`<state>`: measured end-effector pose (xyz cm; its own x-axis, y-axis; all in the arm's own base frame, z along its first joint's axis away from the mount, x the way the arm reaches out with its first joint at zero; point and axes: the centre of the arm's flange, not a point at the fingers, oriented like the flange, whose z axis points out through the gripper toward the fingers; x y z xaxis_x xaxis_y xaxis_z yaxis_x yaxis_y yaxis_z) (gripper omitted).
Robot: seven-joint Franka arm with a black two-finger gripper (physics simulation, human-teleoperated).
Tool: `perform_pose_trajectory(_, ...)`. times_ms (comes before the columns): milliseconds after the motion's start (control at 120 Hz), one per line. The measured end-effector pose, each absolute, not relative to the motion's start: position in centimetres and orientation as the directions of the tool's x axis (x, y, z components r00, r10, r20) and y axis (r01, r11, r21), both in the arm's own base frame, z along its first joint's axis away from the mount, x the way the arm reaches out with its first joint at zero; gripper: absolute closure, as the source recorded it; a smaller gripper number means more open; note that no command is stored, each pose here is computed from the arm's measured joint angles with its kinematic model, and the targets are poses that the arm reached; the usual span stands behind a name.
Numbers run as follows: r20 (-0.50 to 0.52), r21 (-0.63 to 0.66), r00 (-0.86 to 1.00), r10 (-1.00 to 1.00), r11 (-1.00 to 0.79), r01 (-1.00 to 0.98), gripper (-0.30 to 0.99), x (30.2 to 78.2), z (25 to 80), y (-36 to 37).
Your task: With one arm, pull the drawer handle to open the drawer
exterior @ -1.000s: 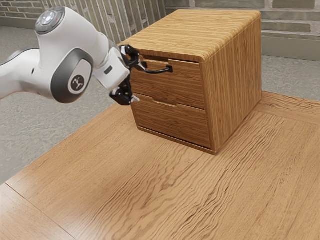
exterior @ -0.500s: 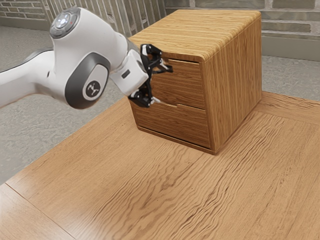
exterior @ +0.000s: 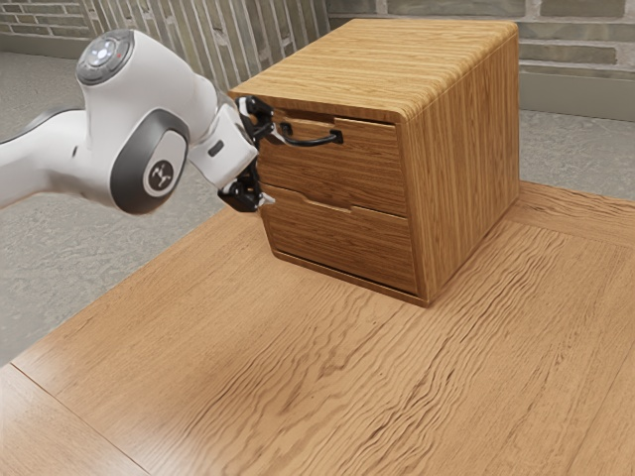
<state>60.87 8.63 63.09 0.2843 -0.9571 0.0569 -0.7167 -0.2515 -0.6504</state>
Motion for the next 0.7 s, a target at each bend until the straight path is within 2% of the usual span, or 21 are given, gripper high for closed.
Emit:
perform_pose_trajectory(150,0.071,-0.665,0.29,-0.954,-0.262,-0.699,0.0,61.4,63.8,8.8)
perform_pose_trajectory(317,0.072,-0.659,0.219,-0.973,-0.211,-0.722,0.0,62.4,63.0,3.9)
perform_pose_trajectory(408,0.065,-0.643,0.215,-0.974,-0.206,-0.738,-0.08,63.5,61.3,3.0)
perform_pose_trajectory(450,0.063,-0.641,0.22,-0.974,-0.208,-0.739,-0.01,63.6,61.1,3.2)
perform_pose_trajectory(583,0.072,-0.641,0.223,-0.972,-0.217,-0.737,0.0,63.7,61.0,3.3)
perform_pose_trajectory(683,0.085,-0.659,0.224,-0.971,-0.223,-0.719,0.28,63.5,62.5,3.6)
perform_pose_trajectory(692,0.085,-0.66,0.224,-0.971,-0.223,-0.717,0.3,63.5,62.6,3.6)
perform_pose_trajectory(700,0.086,-0.661,0.231,-0.969,-0.229,-0.715,0.26,63.4,62.6,4.1)
